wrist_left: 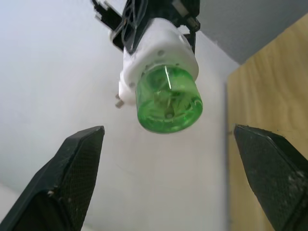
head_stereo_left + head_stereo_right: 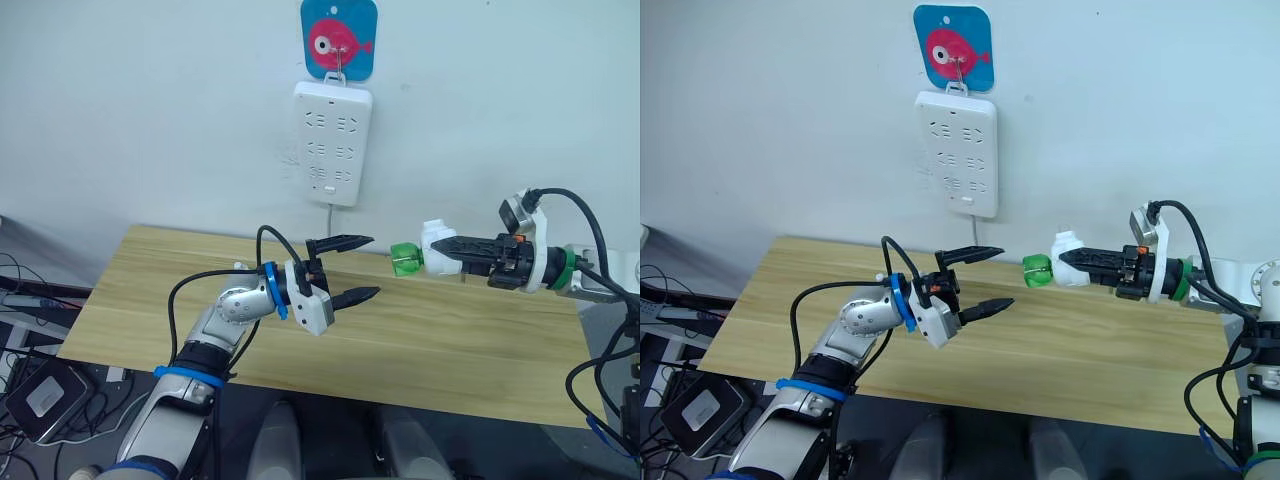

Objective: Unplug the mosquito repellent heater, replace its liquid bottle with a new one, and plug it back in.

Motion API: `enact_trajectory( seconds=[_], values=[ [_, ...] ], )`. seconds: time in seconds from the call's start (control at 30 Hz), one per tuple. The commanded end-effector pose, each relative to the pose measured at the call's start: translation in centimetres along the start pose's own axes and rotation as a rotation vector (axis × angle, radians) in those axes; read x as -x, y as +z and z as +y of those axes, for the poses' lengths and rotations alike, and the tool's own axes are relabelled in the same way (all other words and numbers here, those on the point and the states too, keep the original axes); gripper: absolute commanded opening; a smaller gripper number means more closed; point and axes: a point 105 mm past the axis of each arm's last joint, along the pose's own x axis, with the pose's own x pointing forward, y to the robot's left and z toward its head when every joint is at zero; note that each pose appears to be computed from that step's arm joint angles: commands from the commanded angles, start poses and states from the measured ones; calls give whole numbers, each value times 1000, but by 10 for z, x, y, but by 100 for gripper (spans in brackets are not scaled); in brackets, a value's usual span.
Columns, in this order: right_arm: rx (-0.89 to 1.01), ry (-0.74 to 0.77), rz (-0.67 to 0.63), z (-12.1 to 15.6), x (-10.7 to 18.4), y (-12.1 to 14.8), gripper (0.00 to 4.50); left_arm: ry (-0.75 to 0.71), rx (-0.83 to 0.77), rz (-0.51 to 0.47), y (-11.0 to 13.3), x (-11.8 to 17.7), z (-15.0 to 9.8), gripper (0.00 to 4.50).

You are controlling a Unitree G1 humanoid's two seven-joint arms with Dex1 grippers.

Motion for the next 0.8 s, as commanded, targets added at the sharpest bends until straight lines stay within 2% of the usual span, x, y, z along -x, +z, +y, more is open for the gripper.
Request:
enact_trajectory(
  seconds=[0.03, 0.27, 0.5, 0.6, 0.77, 0.8],
  values=[
    [40, 73, -14, 20, -2, 4, 298, 66, -90, -36, 2, -8, 12, 448],
    [36, 105, -9, 30, -9, 0, 298, 58, -137, -92, 6, -27, 8, 448],
    [37, 106, -9, 31, -10, -5, 298, 74, -167, -122, 7, -32, 11, 448],
    [39, 106, -10, 31, -10, -5, 298, 76, -174, -142, 10, -32, 10, 394],
    [35, 100, -15, 29, -11, -5, 298, 80, -180, -162, 13, -31, 10, 242],
    [34, 100, -15, 29, -11, -4, 298, 82, -181, -165, 14, -31, 10, 226]
  ],
)
